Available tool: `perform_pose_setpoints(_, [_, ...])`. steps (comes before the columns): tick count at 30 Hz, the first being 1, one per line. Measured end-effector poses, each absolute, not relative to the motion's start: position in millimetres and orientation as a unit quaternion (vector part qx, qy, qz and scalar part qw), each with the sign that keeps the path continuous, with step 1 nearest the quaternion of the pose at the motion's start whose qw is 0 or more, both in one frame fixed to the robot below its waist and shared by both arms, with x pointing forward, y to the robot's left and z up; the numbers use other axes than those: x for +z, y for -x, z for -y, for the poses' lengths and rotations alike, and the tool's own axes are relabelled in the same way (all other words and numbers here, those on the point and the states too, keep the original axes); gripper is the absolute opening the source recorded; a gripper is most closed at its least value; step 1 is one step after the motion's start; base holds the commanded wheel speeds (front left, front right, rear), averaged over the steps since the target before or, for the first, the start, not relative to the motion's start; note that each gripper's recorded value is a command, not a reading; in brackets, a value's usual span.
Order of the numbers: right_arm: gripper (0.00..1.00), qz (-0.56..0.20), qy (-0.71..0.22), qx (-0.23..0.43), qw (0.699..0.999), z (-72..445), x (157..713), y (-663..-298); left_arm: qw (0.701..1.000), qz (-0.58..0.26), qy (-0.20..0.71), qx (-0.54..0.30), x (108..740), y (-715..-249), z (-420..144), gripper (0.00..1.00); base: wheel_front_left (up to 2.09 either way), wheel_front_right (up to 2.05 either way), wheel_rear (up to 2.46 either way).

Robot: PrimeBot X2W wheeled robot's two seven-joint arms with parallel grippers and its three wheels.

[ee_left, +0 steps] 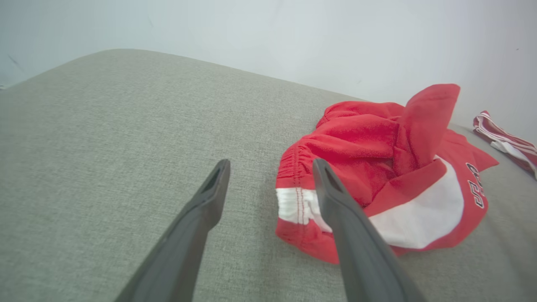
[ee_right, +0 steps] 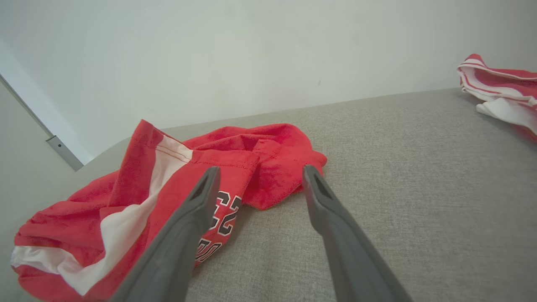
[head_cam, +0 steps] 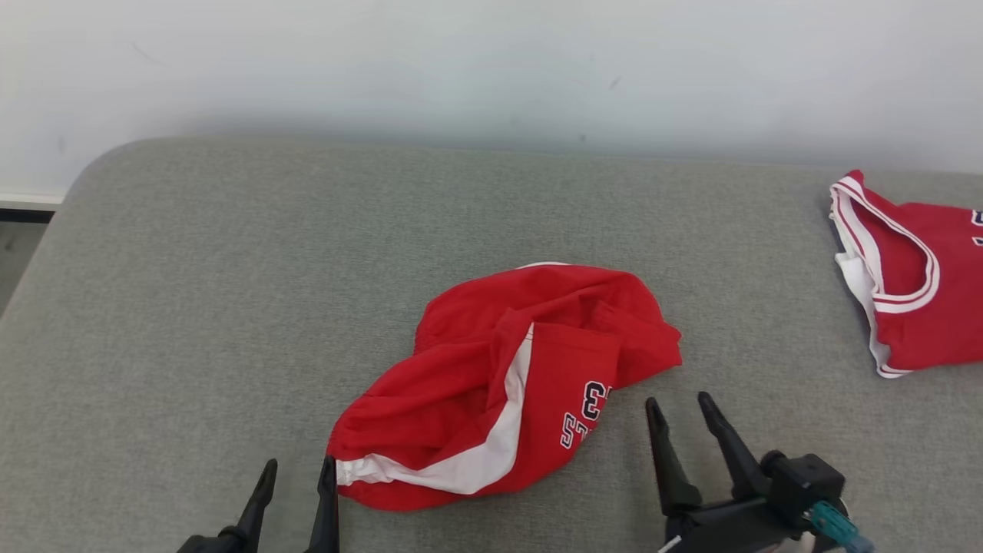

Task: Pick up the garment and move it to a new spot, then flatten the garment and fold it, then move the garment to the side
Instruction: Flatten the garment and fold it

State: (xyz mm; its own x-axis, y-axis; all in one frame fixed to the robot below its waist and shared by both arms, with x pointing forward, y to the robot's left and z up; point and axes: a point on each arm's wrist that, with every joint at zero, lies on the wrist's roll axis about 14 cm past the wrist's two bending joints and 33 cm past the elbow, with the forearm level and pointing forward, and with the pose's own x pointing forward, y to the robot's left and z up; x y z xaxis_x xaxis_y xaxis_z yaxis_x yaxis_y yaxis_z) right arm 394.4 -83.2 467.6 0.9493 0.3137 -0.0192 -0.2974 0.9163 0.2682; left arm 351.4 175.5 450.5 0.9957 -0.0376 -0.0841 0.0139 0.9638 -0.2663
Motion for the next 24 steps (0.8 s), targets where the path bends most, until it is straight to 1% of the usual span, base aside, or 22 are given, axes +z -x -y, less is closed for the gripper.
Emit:
perform_pose_setpoints(4, [1.0,-0.041,-0.124,0.192,0.973,60,465,-396,0.994,-0.024,0.108,-0.007,463,-348,-183,1.0,0.0,0.0,0.0])
perform_pose_setpoints(8, [1.0,-0.05,-0.112,0.227,0.966,39,462,-396,0.996,-0.022,0.091,0.006,465,-340,-190,1.0,0.0,0.0,0.0])
perform_pose_setpoints(13, [1.0,-0.078,-0.069,0.274,0.956,15,445,-392,0.995,-0.022,0.09,0.026,464,-332,-201,1.0,0.0,0.0,0.0])
perform_pose_setpoints(17, [1.0,-0.115,-0.029,0.293,0.949,8,423,-391,0.995,-0.02,0.089,0.036,465,-327,-206,1.0,0.0,0.0,0.0])
perform_pose_setpoints(18, [0.5,-0.124,-0.019,0.296,0.947,8,417,-391,0.995,-0.02,0.089,0.038,465,-326,-207,1.0,0.0,0.0,0.0])
perform_pose_setpoints(20, [0.0,-0.133,-0.009,0.298,0.945,7,412,-392,0.995,-0.02,0.09,0.042,465,-324,-209,1.0,0.0,0.0,0.0])
perform_pose_setpoints(24, [0.0,-0.124,-0.012,0.299,0.946,3,419,-398,0.995,-0.02,0.089,0.05,464,-321,-213,1.0,0.0,0.0,0.0])
